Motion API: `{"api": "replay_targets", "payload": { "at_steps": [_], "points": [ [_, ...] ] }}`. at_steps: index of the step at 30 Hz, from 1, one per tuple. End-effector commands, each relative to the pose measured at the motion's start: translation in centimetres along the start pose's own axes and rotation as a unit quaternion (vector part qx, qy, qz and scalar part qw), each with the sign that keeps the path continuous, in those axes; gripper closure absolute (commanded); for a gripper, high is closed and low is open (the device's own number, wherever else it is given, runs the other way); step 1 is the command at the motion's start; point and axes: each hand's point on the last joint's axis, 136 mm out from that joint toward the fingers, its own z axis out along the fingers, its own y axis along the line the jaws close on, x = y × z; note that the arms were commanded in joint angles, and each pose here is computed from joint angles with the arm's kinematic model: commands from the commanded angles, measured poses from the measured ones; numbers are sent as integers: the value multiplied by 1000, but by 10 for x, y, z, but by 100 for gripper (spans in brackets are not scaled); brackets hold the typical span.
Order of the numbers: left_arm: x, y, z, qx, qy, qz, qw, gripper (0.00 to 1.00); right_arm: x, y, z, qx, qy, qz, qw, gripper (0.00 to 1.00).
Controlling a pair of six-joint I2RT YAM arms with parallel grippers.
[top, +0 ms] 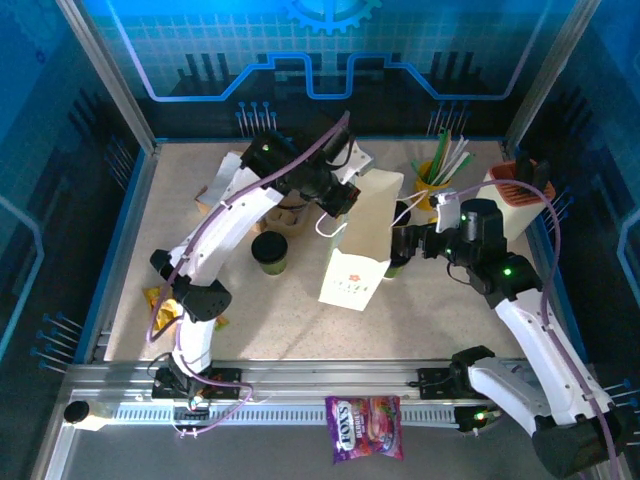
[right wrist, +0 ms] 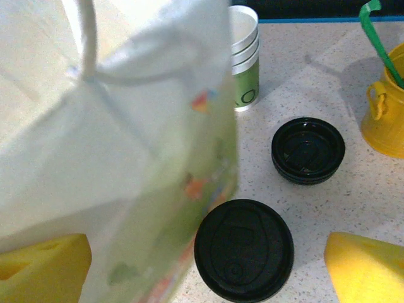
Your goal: Pack the takeout coffee
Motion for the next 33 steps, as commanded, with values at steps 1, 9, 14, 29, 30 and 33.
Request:
{"api": "replay_targets", "payload": {
  "at_steps": [1, 9, 14, 29, 30, 33],
  "points": [
    [-12, -3, -17, 30, -57, -16, 998, 100, -6, 14, 2, -29, -9, -10, 999, 5],
    [-1, 20, -8, 32, -62, -46, 996, 100, 3, 28, 12, -45, 3, -18, 999, 5],
    [2, 34, -4, 25, -59, -61, 996, 95, 9, 37, 23, -52, 17, -24, 998, 5],
    [-3, 76, 16, 12, -61, -101, 993, 59, 11, 56, 33, -59, 23, -43, 997, 4],
    [-4, 76, 16, 15, -62, -101, 993, 58, 11, 54, 32, -53, 23, -47, 997, 4],
    [-5, 77, 18, 18, -62, -101, 993, 54, 14, 45, 28, -28, 24, -58, 998, 3]
  ]
}}
